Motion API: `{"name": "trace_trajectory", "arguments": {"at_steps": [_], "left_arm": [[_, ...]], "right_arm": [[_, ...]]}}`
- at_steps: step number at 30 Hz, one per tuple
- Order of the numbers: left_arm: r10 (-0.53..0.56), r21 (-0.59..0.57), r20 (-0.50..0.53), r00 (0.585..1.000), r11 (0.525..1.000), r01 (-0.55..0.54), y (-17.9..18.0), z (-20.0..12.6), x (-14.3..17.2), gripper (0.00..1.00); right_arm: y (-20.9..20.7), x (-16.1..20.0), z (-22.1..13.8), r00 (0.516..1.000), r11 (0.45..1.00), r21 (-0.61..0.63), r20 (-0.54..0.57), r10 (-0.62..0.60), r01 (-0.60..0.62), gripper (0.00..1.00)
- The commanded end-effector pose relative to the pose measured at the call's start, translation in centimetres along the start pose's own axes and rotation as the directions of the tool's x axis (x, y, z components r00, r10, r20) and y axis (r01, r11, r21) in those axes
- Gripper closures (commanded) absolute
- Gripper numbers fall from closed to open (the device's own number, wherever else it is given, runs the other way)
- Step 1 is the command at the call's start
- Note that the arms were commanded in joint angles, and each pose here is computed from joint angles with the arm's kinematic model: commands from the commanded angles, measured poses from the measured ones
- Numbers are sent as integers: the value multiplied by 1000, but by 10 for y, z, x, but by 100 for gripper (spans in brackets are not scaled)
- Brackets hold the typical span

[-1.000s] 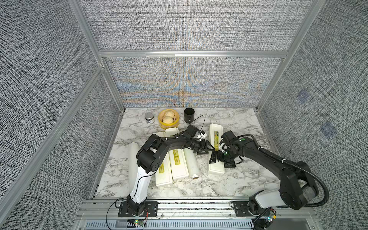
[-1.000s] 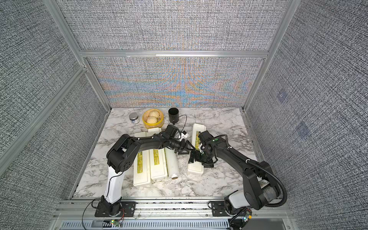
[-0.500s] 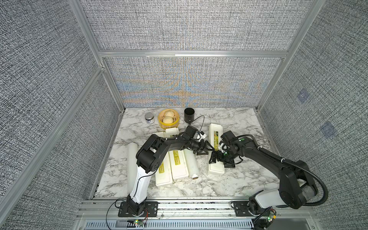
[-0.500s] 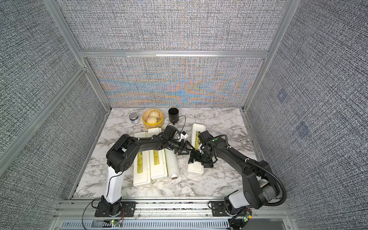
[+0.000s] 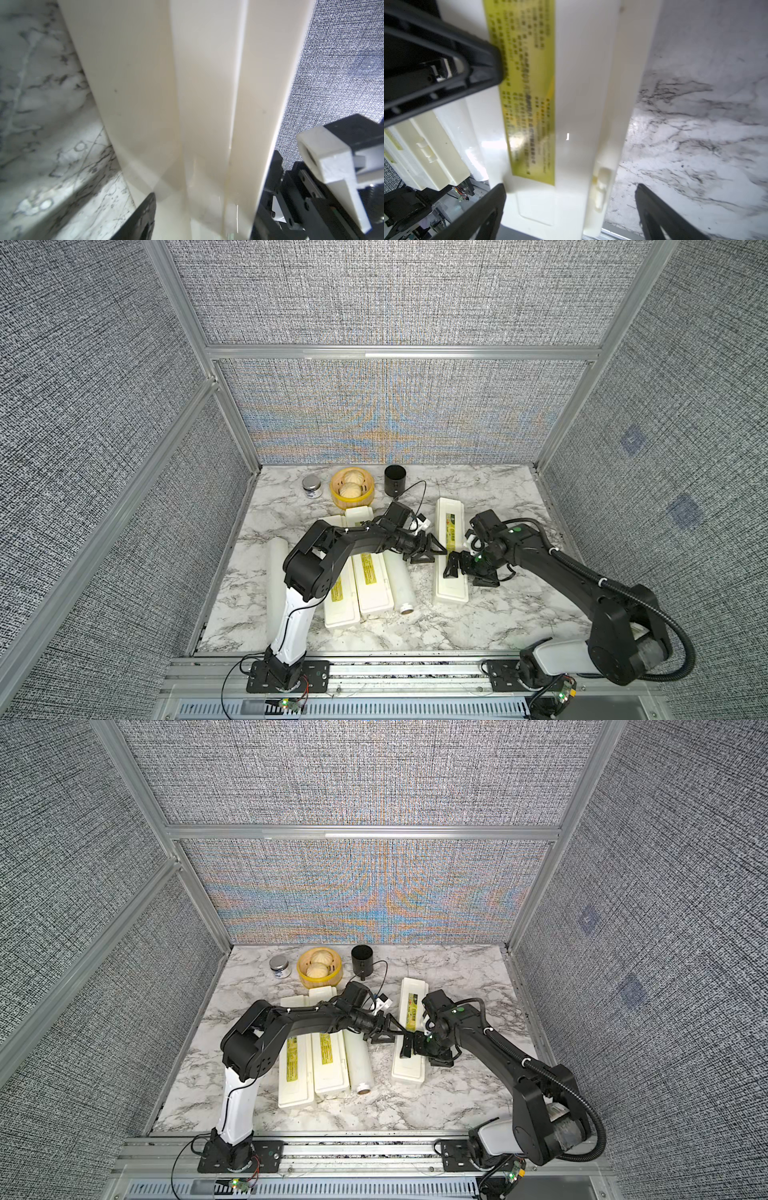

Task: Put plastic wrap rolls into dispensers
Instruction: Close the lid on the plastic wrap cutting box.

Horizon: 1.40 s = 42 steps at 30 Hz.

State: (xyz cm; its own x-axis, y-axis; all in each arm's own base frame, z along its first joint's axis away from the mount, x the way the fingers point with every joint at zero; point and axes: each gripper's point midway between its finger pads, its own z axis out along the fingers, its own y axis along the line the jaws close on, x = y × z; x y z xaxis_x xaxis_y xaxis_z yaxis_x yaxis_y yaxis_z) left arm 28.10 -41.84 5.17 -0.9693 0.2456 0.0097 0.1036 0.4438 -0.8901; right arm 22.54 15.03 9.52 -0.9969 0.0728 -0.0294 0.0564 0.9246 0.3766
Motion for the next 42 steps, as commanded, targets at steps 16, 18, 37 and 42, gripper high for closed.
{"name": "trace_trajectory", "arguments": {"at_steps": [16, 18, 37, 42], "left_arm": [[-230, -263, -6, 973, 939, 221, 51, -11, 38, 36], [-234, -258, -15, 972, 940, 222, 48, -13, 44, 36], [-266, -228, -155, 952, 947, 227, 13, -25, 101, 36], [-250, -215, -172, 953, 953, 211, 7, -14, 99, 39]], "right_arm": [[-1, -4, 25, 997, 974, -210, -25, 79, -82, 17], [-5, -1, 30, 995, 974, -205, -37, 91, -97, 18], [-15, 4, 44, 989, 965, -217, -63, 135, -146, 23], [-14, 8, 46, 988, 963, -226, -70, 135, -148, 24]]}}
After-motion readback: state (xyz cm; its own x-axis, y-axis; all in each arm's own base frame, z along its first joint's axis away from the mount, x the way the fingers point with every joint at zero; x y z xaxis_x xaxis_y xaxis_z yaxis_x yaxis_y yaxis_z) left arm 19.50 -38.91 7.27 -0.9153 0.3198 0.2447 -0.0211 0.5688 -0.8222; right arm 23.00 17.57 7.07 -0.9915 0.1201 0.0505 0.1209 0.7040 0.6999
